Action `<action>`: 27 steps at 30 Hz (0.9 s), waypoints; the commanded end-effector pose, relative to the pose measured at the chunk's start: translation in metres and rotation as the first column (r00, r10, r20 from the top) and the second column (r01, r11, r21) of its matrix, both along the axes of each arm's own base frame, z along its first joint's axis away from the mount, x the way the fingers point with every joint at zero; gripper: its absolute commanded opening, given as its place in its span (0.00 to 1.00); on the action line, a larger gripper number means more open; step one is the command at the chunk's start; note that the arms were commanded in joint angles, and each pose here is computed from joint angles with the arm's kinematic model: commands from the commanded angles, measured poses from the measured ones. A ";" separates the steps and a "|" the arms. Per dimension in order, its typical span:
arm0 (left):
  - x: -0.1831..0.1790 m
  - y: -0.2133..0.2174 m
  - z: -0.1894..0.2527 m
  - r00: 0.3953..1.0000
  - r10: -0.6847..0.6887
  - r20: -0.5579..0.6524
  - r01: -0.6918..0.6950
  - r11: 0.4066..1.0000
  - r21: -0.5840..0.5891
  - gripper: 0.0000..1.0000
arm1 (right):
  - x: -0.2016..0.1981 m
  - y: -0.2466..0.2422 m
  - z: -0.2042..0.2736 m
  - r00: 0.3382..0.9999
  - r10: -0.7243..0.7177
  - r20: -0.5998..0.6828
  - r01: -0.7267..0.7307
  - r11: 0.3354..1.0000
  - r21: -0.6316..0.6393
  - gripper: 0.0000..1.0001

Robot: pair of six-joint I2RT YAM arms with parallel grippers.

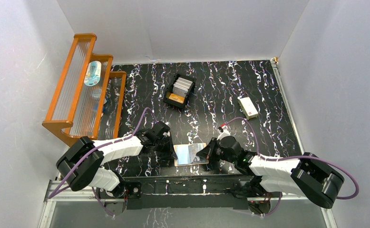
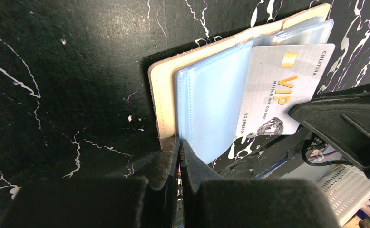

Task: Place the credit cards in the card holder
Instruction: Insert the credit card into the card holder.

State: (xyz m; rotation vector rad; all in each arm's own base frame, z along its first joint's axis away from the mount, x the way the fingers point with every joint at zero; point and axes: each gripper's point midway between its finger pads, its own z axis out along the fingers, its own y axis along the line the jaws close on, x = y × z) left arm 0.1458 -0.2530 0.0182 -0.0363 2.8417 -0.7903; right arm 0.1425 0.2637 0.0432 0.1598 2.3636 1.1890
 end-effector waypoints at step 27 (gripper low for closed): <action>-0.013 0.015 -0.010 1.000 -0.015 -0.021 0.017 0.996 0.082 0.00 | 0.007 0.010 -0.001 1.000 0.013 -0.001 -0.013 0.998 0.053 0.01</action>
